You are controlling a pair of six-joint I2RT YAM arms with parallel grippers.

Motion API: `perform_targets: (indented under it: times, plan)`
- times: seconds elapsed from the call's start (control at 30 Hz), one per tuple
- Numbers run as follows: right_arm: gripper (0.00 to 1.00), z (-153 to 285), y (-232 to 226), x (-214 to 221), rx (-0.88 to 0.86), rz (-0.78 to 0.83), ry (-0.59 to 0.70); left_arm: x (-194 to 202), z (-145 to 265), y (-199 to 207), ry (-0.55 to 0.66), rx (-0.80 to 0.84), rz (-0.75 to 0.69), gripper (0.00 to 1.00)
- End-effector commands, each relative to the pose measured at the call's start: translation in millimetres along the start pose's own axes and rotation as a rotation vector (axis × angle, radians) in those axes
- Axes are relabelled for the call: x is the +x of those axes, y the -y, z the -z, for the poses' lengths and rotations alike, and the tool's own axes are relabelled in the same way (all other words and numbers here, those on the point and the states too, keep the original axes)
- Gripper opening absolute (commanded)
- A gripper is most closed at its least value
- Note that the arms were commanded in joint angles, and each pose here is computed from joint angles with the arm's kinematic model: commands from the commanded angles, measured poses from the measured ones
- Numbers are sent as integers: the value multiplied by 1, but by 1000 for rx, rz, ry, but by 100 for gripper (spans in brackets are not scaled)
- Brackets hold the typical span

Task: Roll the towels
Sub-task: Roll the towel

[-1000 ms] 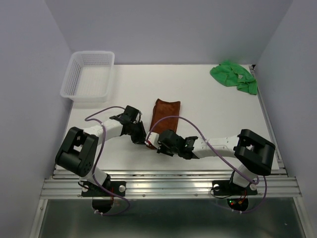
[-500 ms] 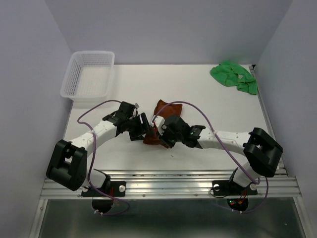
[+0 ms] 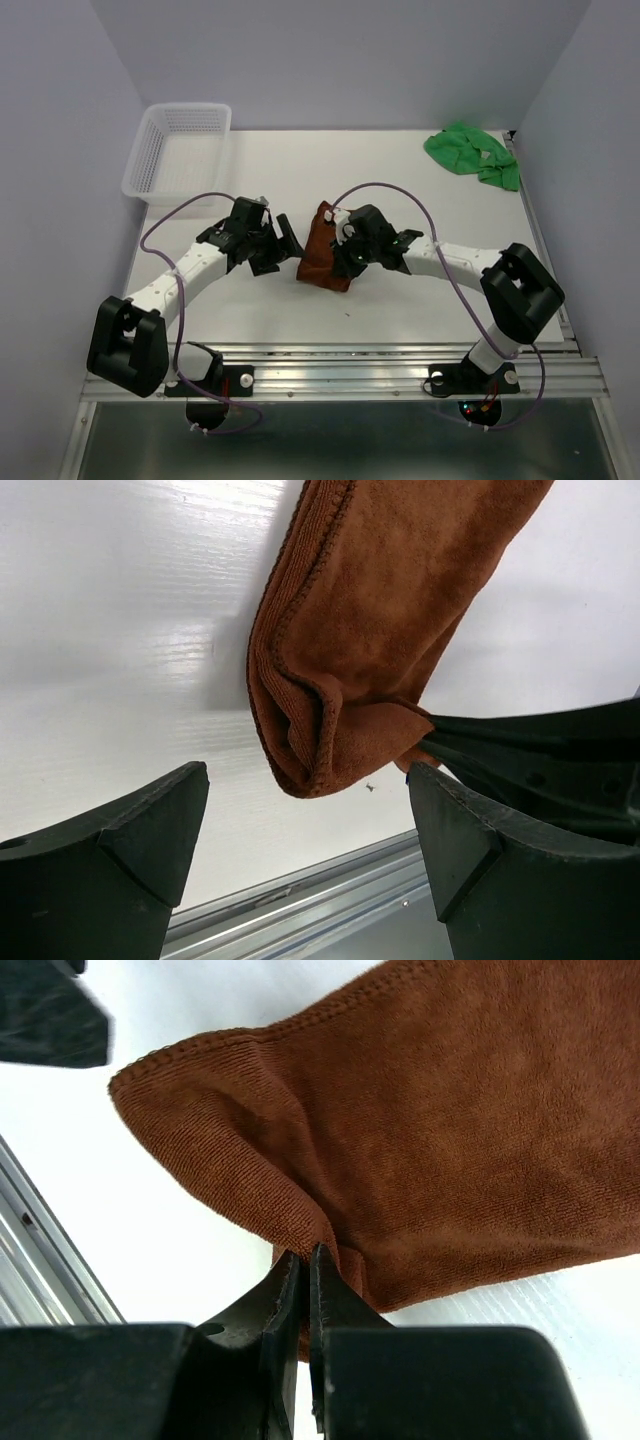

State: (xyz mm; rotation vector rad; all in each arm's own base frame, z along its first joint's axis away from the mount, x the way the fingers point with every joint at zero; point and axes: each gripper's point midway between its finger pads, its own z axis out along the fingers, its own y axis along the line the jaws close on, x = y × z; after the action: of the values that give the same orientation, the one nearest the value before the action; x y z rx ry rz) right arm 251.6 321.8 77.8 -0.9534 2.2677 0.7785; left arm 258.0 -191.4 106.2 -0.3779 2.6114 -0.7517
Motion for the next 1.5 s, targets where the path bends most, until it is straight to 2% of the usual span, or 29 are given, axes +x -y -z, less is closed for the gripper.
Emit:
perform_targets:
  times: [0.0, 0.23, 0.43, 0.67, 0.83, 1.0, 1.1, 1.13, 1.17, 1.23, 1.27, 1.3, 1.47]
  plan:
    - [1, -2, -4, -14, -69, -75, 11, -10, 3, 12, 22, 39, -27, 92]
    - [1, -9, 31, -15, -12, -221, 2, 2, -4, 11, -7, 96, -58, 91]
    - [1, -14, 28, -18, -50, -182, -15, 19, -13, 15, -42, 153, -108, 91]
    - [1, -19, 29, -10, -65, -153, -48, 13, -28, 19, -31, 143, -128, 92]
    - [1, -21, 39, -11, -8, -168, -47, 11, -42, 11, -40, 96, -130, 82]
    - [3, -25, 41, -6, -4, -168, -71, 11, -51, 6, -43, 80, -128, 79]
    - [5, -24, 42, -6, -2, -143, -68, 7, -59, 0, -37, 42, -117, 74]
    - [6, -24, 43, -4, -2, -135, -71, 3, -61, 1, -27, 35, -107, 68]
    - [8, -23, 46, -4, 11, -119, -72, -1, -63, -2, -13, 14, -98, 66]
    - [20, -21, 52, -1, 47, -97, -81, -5, -68, -4, -3, -7, -89, 62]
    - [33, -19, 55, 1, 64, -86, -89, -4, -72, -9, -10, -30, -80, 60]
    - [43, -18, 57, 3, 72, -72, -95, -5, -74, -10, -11, -40, -79, 60]
    - [58, -5, 64, 1, 109, 50, -82, -4, -88, -15, -41, -71, -63, 52]
